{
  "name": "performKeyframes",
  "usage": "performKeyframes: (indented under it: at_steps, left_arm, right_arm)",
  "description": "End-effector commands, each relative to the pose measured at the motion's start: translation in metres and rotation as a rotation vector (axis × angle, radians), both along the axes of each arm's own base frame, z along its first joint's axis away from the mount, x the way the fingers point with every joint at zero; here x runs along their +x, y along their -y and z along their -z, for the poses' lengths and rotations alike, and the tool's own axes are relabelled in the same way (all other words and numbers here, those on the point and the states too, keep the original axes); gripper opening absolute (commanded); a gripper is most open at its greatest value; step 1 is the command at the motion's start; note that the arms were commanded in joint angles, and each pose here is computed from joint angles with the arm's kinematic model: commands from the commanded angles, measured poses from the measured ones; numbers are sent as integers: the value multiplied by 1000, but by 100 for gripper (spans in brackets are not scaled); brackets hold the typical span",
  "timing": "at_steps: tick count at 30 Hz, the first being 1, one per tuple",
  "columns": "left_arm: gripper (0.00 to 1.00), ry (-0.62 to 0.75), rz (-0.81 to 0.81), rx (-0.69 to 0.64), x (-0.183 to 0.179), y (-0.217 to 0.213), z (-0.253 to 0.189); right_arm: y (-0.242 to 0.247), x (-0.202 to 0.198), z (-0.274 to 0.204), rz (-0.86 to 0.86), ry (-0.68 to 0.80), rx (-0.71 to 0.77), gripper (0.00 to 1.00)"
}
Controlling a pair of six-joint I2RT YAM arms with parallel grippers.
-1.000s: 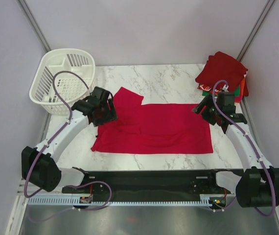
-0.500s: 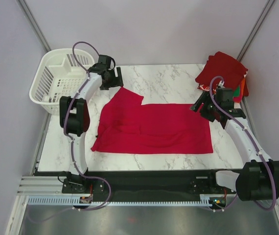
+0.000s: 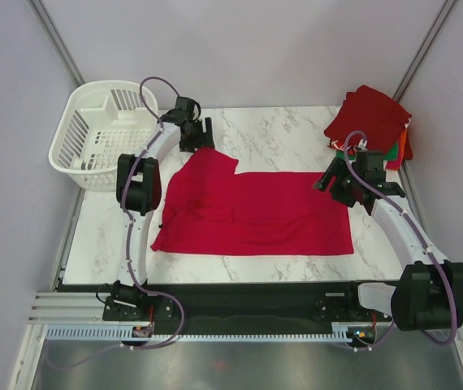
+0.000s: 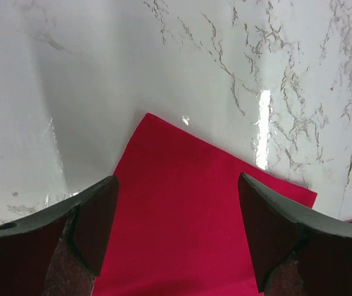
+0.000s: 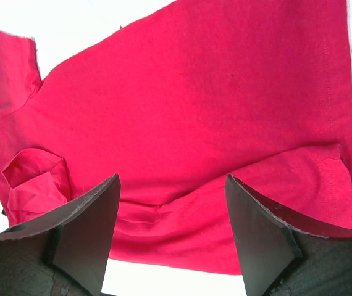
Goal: Fold and stack the t-shirts
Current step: Fold the tshirt
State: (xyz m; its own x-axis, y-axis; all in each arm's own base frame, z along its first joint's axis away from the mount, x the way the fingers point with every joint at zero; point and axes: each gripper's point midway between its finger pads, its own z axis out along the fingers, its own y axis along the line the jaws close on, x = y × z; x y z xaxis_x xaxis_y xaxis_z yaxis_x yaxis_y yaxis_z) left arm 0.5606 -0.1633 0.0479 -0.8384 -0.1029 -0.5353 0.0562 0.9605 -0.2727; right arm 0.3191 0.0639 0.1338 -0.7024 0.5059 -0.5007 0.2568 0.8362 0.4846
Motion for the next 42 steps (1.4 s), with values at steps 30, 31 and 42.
performKeyframes:
  at_steps: [30,31,42]
  left_arm:
    - [81,69,23,283,11,-4,25]
    - [81,63,14,285,11,-5,26]
    - [33,-64,-24,287,-4,-8,51]
  right_arm:
    - [-8,0,11,-43,-2,12,77]
    - [-7,-1,12,-40,-4,12,77]
    - [-8,0,14,-41,-8,18,77]
